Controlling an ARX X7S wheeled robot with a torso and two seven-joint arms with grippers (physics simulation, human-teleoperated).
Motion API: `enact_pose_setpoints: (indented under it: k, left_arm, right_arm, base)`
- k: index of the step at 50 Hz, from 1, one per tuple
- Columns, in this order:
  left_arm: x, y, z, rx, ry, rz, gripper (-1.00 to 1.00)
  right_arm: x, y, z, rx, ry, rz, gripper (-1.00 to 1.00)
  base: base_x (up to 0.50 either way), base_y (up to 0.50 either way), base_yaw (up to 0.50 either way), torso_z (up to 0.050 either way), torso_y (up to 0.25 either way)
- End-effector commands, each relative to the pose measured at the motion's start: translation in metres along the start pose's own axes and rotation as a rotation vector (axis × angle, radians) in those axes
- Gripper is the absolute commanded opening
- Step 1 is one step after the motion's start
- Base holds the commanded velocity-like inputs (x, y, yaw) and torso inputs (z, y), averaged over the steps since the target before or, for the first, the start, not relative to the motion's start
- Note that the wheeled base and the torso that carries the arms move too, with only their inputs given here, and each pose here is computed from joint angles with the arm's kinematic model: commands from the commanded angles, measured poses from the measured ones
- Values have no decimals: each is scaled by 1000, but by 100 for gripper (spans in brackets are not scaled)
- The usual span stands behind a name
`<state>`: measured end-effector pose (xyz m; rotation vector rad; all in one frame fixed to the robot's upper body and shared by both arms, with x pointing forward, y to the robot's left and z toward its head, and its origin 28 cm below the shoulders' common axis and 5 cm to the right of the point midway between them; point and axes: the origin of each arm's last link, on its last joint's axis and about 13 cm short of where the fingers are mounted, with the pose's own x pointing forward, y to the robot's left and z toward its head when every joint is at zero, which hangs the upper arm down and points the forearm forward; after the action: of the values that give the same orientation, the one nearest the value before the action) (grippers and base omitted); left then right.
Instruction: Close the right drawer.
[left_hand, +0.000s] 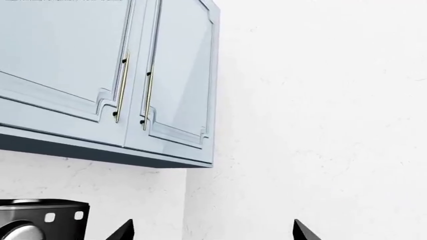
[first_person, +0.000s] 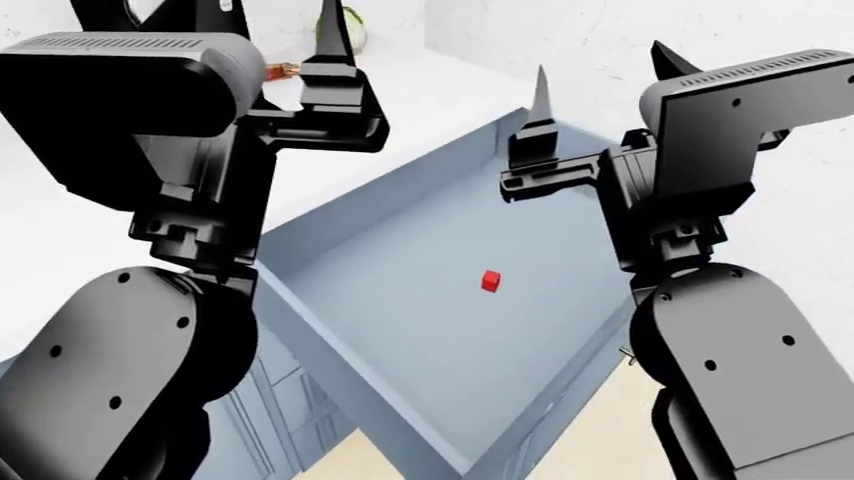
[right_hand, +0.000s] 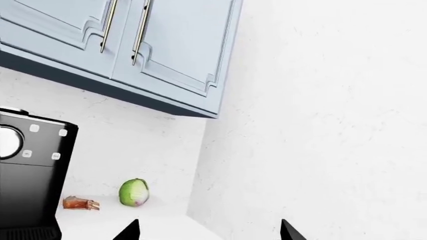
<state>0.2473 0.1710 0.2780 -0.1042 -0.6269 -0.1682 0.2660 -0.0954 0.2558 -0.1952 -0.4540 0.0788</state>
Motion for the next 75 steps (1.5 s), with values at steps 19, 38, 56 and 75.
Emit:
enact_pose_setpoints:
  k: [19,38,56,75]
  left_arm:
    - [0,-1,1,1,-3,-4,100]
    - [-2,3,5,4,-11,14,100]
    - [1,9,15,18,-44,59,100]
    - [2,8,17,20,-52,56,100]
  right_arm:
    - [0,0,1,0,-3,-3,100]
    - [1,0,0,8,-7,-7,100]
    - [1,-1,2,1,-1,-16,100]
    - [0,-2,3,2,-2,-32,100]
  base:
    - [0,0,-268,0,0]
    - [-3,-3,-101,0,0]
    - [0,0,0,0,0]
    - [107,-126,0,0,0]
